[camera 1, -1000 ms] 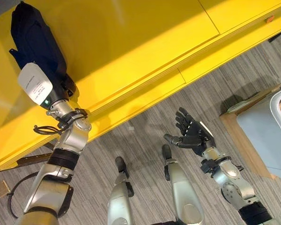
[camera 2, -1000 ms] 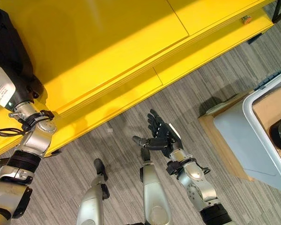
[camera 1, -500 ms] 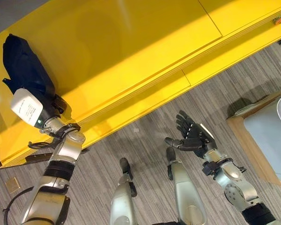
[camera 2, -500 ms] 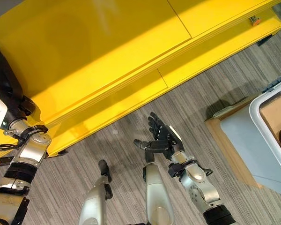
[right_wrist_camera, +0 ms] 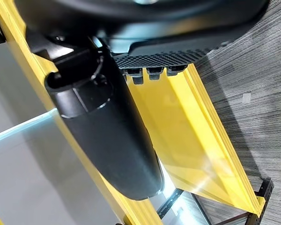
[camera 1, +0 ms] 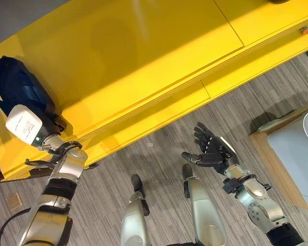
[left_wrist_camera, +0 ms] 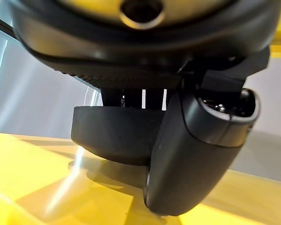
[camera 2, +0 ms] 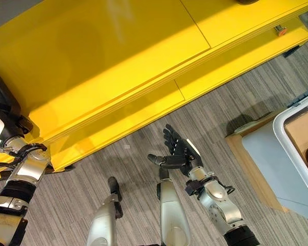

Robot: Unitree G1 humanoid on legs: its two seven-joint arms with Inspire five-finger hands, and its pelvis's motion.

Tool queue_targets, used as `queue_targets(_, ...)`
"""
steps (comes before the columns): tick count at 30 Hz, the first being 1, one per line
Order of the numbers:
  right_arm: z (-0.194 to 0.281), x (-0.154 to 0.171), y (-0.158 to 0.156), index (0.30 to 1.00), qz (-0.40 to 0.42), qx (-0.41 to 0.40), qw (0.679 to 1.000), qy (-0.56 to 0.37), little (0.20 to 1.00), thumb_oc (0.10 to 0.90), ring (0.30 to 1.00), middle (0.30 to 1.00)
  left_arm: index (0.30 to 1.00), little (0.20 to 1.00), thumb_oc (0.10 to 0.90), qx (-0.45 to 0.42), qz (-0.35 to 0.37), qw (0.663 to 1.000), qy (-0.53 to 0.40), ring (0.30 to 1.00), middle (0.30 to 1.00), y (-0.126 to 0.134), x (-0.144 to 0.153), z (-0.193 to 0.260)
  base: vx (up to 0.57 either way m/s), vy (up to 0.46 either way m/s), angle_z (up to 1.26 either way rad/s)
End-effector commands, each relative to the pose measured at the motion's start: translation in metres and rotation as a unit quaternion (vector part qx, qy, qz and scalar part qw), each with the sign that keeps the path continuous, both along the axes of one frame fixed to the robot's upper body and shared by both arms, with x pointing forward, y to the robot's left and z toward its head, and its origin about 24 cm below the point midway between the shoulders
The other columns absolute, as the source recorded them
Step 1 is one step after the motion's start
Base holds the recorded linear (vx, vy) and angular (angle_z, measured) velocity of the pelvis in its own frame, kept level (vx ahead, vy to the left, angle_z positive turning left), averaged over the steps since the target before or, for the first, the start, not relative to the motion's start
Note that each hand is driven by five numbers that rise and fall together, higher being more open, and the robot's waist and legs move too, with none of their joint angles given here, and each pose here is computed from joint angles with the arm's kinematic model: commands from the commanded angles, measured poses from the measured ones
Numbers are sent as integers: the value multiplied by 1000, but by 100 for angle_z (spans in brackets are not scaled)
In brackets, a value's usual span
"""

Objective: Move parts from the plastic box to the shelf.

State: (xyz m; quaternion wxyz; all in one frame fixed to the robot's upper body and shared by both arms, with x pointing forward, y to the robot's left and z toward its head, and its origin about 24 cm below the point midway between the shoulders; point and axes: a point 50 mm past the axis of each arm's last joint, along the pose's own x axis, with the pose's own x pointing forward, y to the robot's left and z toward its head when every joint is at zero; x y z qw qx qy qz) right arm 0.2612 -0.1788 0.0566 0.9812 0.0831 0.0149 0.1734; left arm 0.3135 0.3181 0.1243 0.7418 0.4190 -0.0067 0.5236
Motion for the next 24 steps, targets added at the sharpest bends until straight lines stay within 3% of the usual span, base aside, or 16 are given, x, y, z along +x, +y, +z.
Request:
queue_targets(1, 29, 1, 19, 1000, 40, 69, 993, -89, 1000, 900, 1000, 1000, 1000, 1000, 900, 102, 51, 993, -18, 1000, 1000, 30, -8, 41, 0, 0, 0)
queue_targets(13, 31, 1, 18, 1000, 41, 70, 993, -88, 1000, 900, 1000, 1000, 1000, 1000, 900, 170, 71, 983, 1, 1000, 1000, 30, -6, 57, 0, 0, 0)
queue_targets(24, 31, 1, 14, 1000, 42, 60, 994, -82, 1000, 900, 1000, 1000, 1000, 1000, 900, 227, 104, 967, 52, 1000, 1000, 46, -9, 72, 0, 19, 0)
